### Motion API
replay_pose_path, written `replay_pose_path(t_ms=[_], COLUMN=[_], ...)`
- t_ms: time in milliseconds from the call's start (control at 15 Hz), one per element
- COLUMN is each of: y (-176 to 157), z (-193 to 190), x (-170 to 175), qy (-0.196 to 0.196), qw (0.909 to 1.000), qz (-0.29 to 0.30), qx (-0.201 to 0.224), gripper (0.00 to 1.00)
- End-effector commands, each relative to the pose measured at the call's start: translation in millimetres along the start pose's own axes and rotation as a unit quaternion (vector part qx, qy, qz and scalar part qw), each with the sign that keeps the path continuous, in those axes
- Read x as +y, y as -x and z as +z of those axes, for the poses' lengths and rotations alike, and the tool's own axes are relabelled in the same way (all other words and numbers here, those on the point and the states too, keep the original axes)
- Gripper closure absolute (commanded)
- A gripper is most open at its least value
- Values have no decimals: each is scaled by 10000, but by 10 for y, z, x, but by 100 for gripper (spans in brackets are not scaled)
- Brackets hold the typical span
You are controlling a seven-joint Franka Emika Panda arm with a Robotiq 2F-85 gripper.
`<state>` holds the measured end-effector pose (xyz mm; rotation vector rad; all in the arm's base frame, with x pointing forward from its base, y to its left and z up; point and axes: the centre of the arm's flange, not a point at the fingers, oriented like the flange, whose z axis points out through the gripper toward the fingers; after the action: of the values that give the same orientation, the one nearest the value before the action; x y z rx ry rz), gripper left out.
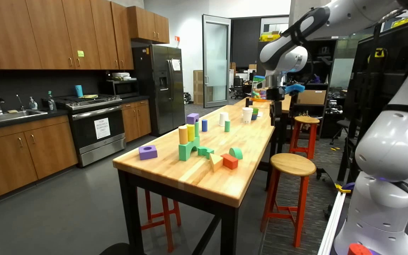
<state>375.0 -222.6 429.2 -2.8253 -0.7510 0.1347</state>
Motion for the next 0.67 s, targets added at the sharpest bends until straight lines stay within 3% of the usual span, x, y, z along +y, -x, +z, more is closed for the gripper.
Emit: replay_pose_path(t_ms=[0, 267, 600], y=[127, -4, -173], z=[-64, -64, -37], x=[-363, -458, -522], qy=[24, 125, 166], qw=[9979, 9944, 9963], qz=[248, 308, -5], qx=[598, 1003, 843], gripper=[0, 0, 0])
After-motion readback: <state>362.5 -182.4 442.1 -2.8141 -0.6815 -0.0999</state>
